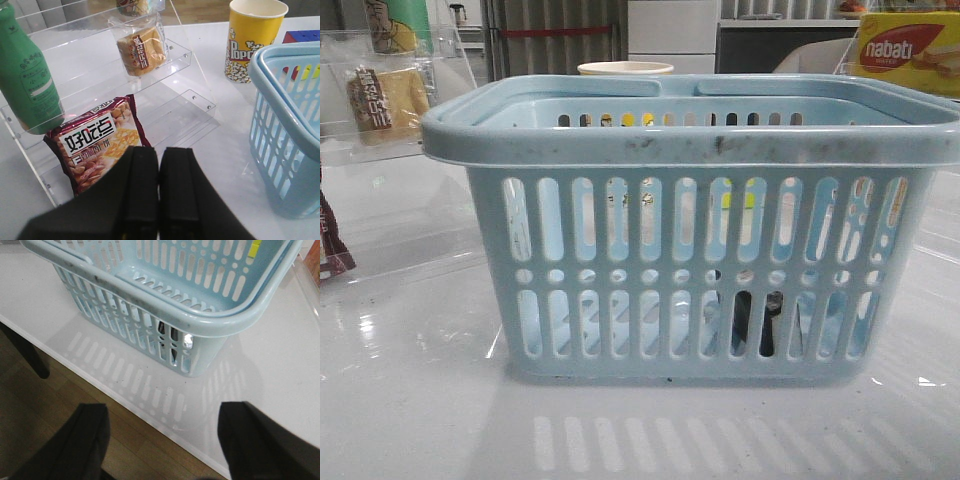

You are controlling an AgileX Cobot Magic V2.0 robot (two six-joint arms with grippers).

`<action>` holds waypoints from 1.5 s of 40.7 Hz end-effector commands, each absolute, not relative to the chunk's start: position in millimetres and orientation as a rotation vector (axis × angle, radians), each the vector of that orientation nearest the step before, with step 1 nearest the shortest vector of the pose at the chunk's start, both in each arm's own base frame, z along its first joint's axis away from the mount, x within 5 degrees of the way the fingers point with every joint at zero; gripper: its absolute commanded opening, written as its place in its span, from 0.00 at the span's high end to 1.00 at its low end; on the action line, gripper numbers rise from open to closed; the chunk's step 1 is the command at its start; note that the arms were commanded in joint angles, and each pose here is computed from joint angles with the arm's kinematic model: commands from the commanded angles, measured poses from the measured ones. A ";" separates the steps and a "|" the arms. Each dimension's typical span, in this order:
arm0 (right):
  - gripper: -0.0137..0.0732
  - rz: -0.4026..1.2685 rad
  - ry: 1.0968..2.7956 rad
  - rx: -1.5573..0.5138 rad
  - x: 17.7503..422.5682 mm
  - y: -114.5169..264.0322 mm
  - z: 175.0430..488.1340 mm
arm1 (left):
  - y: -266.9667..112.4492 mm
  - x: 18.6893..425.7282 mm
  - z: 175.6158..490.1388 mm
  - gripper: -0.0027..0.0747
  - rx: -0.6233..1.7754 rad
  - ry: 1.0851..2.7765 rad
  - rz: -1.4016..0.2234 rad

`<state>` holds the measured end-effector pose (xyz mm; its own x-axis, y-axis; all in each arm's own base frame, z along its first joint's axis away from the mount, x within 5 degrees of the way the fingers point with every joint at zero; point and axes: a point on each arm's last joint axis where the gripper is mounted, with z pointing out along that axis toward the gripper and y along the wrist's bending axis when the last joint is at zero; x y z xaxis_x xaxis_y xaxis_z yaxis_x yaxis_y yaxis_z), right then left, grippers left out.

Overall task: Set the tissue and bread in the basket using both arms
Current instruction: 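Raise the right gripper out of the basket and withdraw it, then reach the left gripper to the bagged bread and grasp it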

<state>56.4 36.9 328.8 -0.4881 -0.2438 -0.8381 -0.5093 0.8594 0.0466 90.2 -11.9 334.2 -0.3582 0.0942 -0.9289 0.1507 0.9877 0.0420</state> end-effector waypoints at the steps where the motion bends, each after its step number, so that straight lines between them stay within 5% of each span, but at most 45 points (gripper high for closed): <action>1: 0.20 0.366 2.012 -0.527 59.1 37.7 341.5 | -12.5 97.1 350.6 0.75 0.154 1.846 -0.069; 9: 0.20 0.366 2.012 -0.527 59.1 37.7 341.5 | -13.8 115.3 353.0 0.39 0.153 1.876 -0.068; 16: 0.20 0.366 2.012 -0.527 59.1 37.7 341.5 | -16.3 144.5 359.7 0.25 0.155 1.931 -0.068; 45: 0.20 0.366 2.012 -0.527 59.1 37.7 341.5 | -25.1 327.4 339.8 0.22 -0.042 2.059 -0.205; 61: 0.20 0.366 2.012 -0.527 59.1 37.7 341.5 | -8.3 393.7 322.3 0.23 -0.146 2.048 -0.204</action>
<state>56.4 36.9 328.8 -0.4881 -0.2438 -0.8381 -0.5093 0.8594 0.0466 384.9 -10.5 291.5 -0.5988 -0.1493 -0.7868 -0.0086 0.9836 -0.1801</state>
